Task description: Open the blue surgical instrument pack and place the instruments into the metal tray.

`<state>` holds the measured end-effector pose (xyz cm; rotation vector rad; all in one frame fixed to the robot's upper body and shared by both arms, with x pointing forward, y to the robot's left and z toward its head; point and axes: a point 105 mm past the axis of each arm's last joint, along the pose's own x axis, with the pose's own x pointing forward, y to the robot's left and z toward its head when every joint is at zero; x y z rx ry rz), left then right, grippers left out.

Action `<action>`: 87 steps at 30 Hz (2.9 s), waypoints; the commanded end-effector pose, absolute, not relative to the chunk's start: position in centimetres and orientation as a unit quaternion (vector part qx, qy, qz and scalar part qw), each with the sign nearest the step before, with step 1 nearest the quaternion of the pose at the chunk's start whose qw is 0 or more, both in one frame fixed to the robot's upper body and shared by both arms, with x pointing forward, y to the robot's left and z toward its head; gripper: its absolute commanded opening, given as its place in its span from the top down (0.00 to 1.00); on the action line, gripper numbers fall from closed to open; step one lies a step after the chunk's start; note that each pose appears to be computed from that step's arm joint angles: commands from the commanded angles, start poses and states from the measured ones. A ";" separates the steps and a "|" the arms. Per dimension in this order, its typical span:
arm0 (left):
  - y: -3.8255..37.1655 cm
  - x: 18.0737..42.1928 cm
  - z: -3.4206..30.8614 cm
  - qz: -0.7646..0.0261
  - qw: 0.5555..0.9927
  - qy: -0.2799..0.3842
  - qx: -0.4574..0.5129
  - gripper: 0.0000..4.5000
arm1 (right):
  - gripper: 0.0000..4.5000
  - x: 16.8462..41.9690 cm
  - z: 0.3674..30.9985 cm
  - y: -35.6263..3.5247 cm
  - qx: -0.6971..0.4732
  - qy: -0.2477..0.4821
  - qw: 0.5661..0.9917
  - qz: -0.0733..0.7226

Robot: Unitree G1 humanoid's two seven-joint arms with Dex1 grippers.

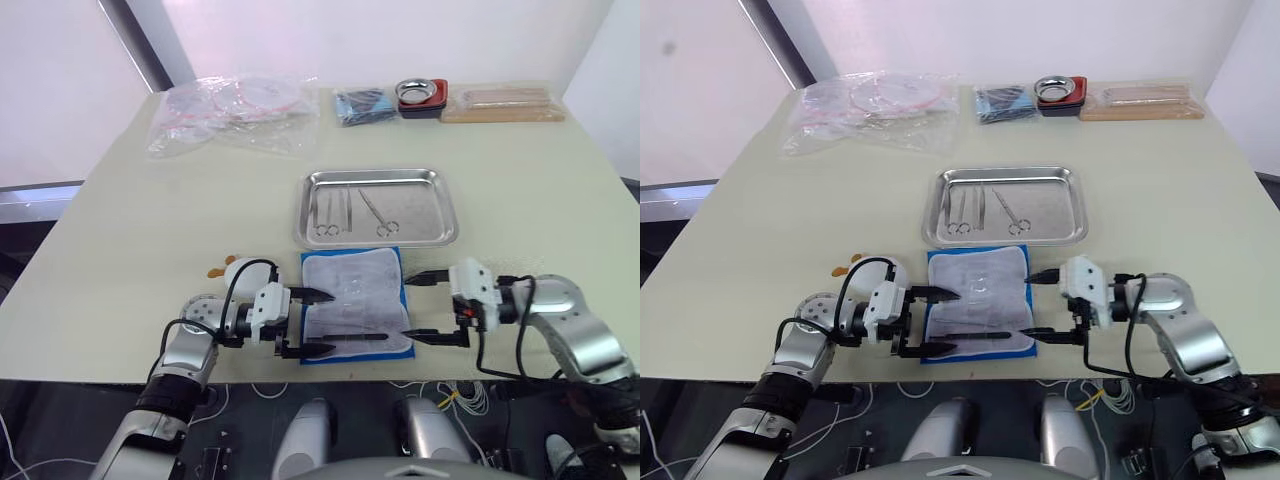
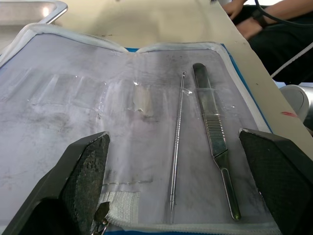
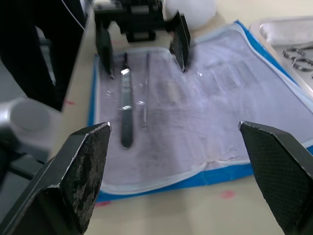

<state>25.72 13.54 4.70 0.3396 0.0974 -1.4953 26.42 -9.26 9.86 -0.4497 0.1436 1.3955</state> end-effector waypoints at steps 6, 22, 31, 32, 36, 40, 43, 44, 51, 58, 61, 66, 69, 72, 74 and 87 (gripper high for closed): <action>14.6 24.0 1.0 -0.678 0.711 0.136 0.127 0.00 | 0.03 26.5 7.9 -6.2 -0.226 0.074 0.717 0.656; 14.6 23.9 1.2 -0.678 0.711 0.135 0.128 0.00 | 0.03 26.1 9.1 -5.1 -0.170 0.072 0.703 0.687; 14.5 23.9 1.2 -0.680 0.710 0.133 0.127 0.00 | 0.03 27.9 9.0 -4.9 -0.190 0.067 0.731 0.651; 14.5 23.9 1.2 -0.680 0.710 0.133 0.128 0.00 | 0.03 27.9 8.6 -4.9 -0.200 0.072 0.729 0.651; 14.5 23.9 1.2 -0.679 0.711 0.133 0.127 0.00 | 0.03 27.6 7.4 -5.3 -0.224 0.087 0.716 0.655; 14.5 23.9 1.2 -0.677 0.712 0.133 0.127 0.00 | 0.03 28.1 6.6 -5.8 -0.247 0.097 0.719 0.642; 14.5 23.9 1.2 -0.678 0.712 0.133 0.127 0.00 | 0.03 28.4 6.3 -5.9 -0.250 0.106 0.723 0.635; 14.6 23.8 1.2 -0.678 0.712 0.133 0.127 0.00 | 0.03 28.4 6.3 -5.9 -0.249 0.107 0.723 0.635; 14.6 23.8 1.2 -0.678 0.711 0.133 0.128 0.00 | 0.03 27.4 6.2 -5.5 -0.250 0.111 0.697 0.662; 14.7 23.8 1.2 -0.678 0.711 0.134 0.129 0.00 | 0.14 27.2 5.1 -5.4 -0.255 0.117 0.697 0.660; 14.7 23.7 1.1 -0.679 0.710 0.135 0.129 0.00 | 0.42 26.8 4.5 -5.5 -0.255 0.126 0.691 0.665; 14.9 23.8 1.2 -0.679 0.710 0.137 0.130 0.00 | 0.94 26.4 3.8 -5.7 -0.261 0.136 0.682 0.669; 15.0 23.8 1.2 -0.678 0.710 0.138 0.131 0.00 | 0.99 26.5 3.8 -5.7 -0.262 0.135 0.682 0.669; 15.1 23.8 1.2 -0.678 0.710 0.138 0.132 0.00 | 0.99 26.4 3.9 -5.6 -0.259 0.132 0.682 0.671; 15.1 23.9 1.2 -0.678 0.710 0.138 0.132 0.00 | 0.99 26.3 4.1 -5.6 -0.255 0.130 0.680 0.675; 14.7 23.7 1.0 -0.680 0.709 0.137 0.128 0.00 | 0.99 26.4 6.8 -5.8 -0.258 0.095 0.682 0.678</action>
